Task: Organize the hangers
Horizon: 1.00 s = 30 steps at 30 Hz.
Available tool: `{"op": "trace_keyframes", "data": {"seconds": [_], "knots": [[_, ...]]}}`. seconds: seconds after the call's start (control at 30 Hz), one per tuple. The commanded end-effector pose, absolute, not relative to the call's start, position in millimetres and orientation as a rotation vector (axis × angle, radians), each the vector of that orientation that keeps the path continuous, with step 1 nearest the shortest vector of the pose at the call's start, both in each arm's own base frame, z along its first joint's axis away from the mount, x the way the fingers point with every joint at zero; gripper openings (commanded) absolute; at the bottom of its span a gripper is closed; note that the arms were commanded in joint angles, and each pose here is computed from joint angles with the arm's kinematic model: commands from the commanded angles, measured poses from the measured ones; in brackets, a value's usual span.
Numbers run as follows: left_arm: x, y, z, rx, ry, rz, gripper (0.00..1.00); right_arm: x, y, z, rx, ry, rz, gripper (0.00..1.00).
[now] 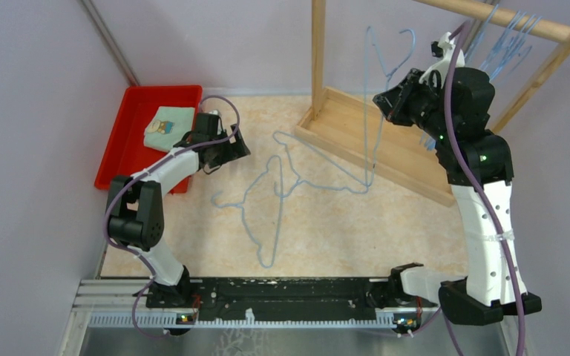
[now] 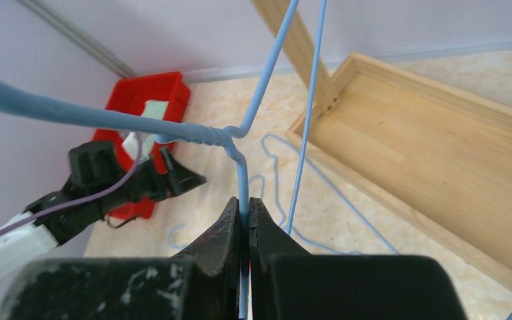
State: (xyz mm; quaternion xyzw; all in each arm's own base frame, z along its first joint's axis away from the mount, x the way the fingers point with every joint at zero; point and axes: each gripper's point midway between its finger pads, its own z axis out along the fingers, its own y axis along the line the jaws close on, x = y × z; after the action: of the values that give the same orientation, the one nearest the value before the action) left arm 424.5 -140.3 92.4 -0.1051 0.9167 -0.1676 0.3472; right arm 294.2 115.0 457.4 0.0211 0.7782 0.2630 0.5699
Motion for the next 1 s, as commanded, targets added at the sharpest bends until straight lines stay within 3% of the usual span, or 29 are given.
{"op": "trace_keyframes", "data": {"seconds": [0.0, 0.3, 0.63, 0.97], "knots": [[433, -143, 111, -0.249, 2.34, -0.464, 1.0, 322, 89, 478, 0.128, 1.725, 0.452, 0.0], [433, -148, 102, -0.229, 2.365, -0.486, 1.0, 380, 72, 497, 0.219, 1.599, 0.408, 0.0], [443, -148, 92, -0.235, 2.378, -0.502, 1.0, 407, 44, 538, 0.286, 1.435, 0.374, 0.0], [440, -141, 84, -0.266, 2.394, -0.498, 1.0, 433, -5, 500, 0.428, 1.487, 0.289, 0.0]]}}
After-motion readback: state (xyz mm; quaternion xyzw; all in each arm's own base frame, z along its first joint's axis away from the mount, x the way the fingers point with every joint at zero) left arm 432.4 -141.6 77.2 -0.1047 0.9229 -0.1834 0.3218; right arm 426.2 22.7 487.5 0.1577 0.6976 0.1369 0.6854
